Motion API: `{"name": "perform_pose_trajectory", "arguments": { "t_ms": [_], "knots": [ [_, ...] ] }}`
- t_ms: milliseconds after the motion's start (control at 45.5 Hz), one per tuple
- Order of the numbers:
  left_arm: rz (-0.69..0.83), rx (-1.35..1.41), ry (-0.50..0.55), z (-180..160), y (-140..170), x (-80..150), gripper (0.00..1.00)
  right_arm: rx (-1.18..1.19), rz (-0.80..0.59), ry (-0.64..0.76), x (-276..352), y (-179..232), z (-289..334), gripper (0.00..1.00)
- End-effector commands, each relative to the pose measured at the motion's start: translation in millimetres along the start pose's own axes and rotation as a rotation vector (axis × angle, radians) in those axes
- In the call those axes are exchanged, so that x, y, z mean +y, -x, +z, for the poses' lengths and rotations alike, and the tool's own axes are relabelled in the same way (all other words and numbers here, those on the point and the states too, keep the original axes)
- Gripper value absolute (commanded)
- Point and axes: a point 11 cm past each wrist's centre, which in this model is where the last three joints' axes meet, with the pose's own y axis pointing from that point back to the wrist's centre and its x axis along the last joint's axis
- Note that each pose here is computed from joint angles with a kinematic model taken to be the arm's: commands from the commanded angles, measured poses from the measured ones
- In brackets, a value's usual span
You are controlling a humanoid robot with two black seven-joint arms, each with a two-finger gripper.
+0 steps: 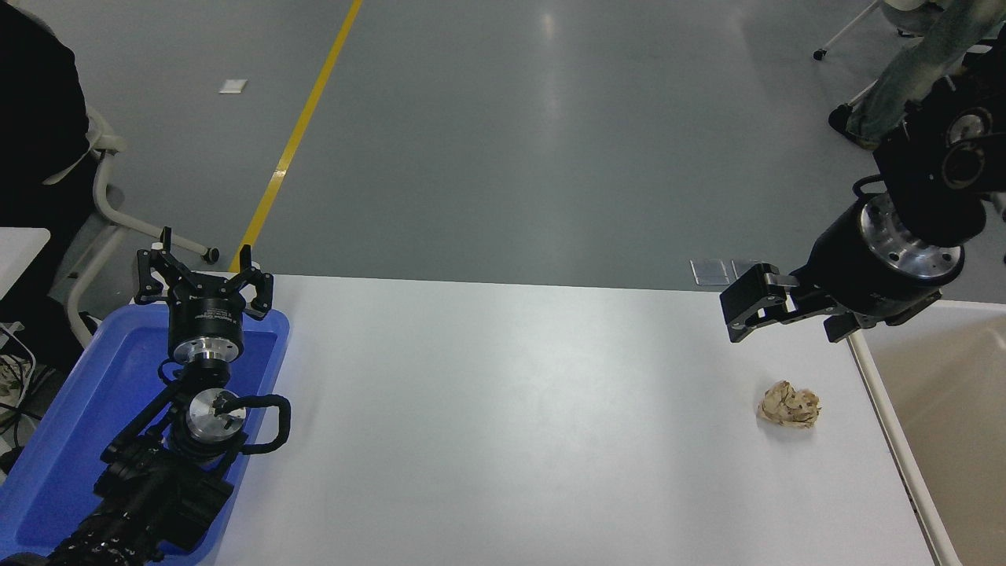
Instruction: Pick up paper ball place in dustbin
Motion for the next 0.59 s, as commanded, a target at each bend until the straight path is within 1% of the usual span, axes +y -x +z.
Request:
{"name": "perform_pose_trajectory", "arguments": {
  "t_ms": [0,571],
  "knots": [
    [0.001,-0.001,0.000,0.0,-0.7,0.5,0.99,0.001,-0.001,0.000,0.0,0.2,0.0,1.00],
    [0.001,0.000,0.000,0.0,-0.1,0.0,0.99,0.011,-0.003,-0.004,-1.7,0.1,-1.9,1.00]
  ]
}}
